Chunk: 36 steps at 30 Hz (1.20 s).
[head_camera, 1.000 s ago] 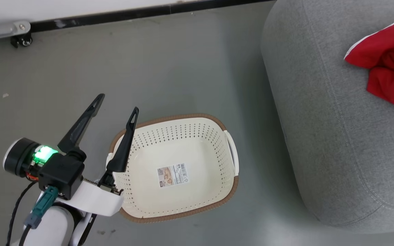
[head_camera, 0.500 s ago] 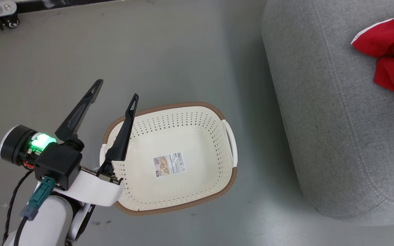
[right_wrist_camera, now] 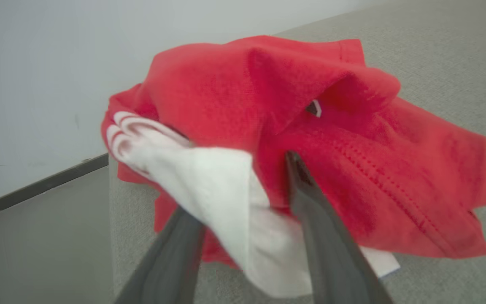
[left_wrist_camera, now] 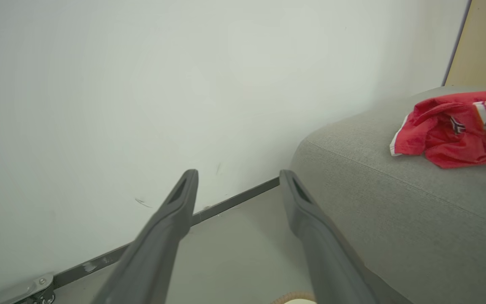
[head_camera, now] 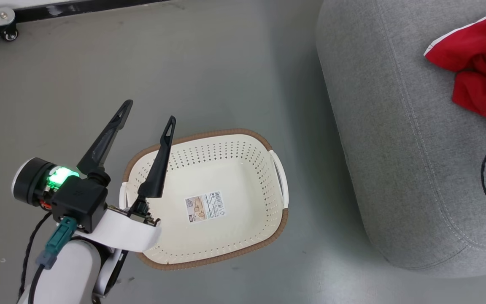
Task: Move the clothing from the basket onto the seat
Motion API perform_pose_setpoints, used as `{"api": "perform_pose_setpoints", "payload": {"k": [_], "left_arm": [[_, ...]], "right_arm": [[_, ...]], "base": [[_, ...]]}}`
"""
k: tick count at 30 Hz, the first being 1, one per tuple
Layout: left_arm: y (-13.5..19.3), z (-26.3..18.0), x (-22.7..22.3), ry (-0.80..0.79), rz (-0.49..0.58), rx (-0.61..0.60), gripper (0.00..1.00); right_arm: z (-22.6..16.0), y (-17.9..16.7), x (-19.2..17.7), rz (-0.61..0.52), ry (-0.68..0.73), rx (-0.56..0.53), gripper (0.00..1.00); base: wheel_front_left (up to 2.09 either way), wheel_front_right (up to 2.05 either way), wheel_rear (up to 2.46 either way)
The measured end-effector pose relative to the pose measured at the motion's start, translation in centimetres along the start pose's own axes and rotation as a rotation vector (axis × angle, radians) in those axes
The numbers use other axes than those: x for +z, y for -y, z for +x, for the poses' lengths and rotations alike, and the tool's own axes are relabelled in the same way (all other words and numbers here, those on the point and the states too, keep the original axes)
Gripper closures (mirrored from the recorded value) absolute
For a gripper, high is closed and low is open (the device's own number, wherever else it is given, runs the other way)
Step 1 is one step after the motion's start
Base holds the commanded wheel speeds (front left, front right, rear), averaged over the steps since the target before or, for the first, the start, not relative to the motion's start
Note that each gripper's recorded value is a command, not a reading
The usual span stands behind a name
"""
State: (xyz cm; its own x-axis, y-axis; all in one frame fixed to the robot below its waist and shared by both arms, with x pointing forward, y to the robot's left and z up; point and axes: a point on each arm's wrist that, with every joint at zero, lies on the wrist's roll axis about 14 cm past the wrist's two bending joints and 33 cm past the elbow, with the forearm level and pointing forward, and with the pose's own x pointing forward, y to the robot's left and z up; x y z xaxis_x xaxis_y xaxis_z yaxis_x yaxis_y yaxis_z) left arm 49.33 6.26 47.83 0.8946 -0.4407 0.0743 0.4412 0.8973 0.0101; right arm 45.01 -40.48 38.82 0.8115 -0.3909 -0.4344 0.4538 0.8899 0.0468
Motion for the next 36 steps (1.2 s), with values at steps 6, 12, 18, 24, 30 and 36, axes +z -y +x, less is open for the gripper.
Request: {"api": "perform_pose_setpoints", "payload": {"k": [6,12,18,24,30,36], "left_arm": [[0.4,0.1,0.0,0.000,-0.017,0.003,0.00],[1.1,0.3,0.2,0.008,-0.037,-0.001,0.00],[1.7,0.4,0.6,0.020,-0.043,-0.008,0.00],[2.1,0.6,1.3,0.034,-0.050,-0.013,0.00],[2.3,0.6,2.0,0.045,-0.045,-0.008,0.00],[1.8,0.2,2.8,0.051,-0.040,0.021,0.00]], "right_arm": [[-0.4,-0.9,0.0,-0.046,-0.016,0.040,0.00],[-1.3,-0.5,-0.3,-0.069,-0.037,0.051,0.00],[-2.1,-0.9,0.7,-0.090,-0.010,0.084,0.00],[-3.4,-0.7,1.6,-0.114,0.027,0.110,0.00],[-4.7,-0.1,3.8,-0.140,0.102,0.127,0.00],[-6.0,-0.5,5.7,-0.124,0.182,0.156,0.00]], "base": [[0.00,0.00,0.00],[0.00,0.00,0.00],[0.00,0.00,0.00],[0.00,0.00,0.00],[0.00,0.00,0.00],[0.00,0.00,0.00]]}}
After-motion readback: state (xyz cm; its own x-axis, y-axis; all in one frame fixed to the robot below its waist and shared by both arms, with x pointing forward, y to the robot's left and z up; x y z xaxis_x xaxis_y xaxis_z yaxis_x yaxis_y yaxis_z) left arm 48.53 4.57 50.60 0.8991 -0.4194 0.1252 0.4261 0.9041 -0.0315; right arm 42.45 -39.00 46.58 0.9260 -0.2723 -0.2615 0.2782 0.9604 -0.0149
